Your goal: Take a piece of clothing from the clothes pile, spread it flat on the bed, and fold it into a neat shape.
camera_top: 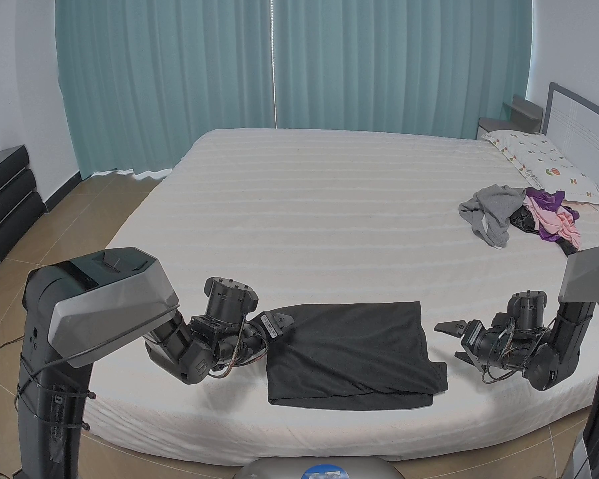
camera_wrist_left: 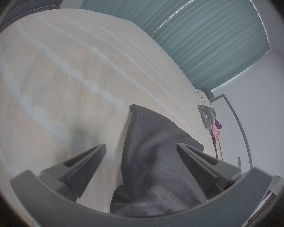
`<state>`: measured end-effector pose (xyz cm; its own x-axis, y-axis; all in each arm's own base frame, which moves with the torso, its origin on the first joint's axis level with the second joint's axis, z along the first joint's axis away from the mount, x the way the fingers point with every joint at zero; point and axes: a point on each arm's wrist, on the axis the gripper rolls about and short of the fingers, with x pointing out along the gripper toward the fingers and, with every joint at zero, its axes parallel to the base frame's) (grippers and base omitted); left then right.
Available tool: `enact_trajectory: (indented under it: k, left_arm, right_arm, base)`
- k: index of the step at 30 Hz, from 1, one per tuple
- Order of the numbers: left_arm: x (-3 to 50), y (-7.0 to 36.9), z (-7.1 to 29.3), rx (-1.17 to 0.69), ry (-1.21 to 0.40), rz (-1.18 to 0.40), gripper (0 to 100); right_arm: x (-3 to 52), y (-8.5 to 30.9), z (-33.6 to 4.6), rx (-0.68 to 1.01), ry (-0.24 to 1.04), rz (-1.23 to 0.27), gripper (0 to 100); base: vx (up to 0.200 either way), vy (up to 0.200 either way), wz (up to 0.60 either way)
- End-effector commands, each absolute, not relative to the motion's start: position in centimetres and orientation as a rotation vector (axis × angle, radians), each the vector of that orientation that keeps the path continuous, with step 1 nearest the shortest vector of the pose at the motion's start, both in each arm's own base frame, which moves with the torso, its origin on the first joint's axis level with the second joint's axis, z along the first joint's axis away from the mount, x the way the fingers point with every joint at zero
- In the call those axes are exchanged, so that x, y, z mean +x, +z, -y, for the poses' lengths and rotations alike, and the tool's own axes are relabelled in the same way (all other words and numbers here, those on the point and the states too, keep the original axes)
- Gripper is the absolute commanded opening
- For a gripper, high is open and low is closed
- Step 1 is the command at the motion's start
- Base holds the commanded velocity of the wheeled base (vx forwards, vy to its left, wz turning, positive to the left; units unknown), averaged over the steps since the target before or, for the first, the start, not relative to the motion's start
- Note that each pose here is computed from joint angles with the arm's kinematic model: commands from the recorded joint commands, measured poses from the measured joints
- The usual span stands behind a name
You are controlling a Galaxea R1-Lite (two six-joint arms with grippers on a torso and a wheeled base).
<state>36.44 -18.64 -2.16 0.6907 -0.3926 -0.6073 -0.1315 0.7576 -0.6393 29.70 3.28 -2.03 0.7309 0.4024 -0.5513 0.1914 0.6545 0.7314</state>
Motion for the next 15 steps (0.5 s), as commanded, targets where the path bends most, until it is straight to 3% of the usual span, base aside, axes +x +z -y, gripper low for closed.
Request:
enact_trajectory:
  k: [1, 10, 15]
  left_arm:
    - [36.4, -2.0, 18.6, -0.717, -0.163, -0.808, 100]
    - [37.0, -0.7, 16.8, -0.836, -0.095, -0.782, 100]
    - [36.2, 2.4, 13.8, -0.894, -0.039, -0.719, 100]
  right_arm:
    - [29.7, -2.1, -3.4, 0.869, 0.136, -0.769, 100]
    - [29.5, -2.1, -3.6, 0.855, 0.133, -0.768, 100]
    - [28.7, 0.8, -3.5, 0.838, 0.135, -0.659, 100]
  base:
    - [0.000, 0.000, 0.00]
    - [0.000, 0.000, 0.00]
    - [0.000, 0.000, 0.00]
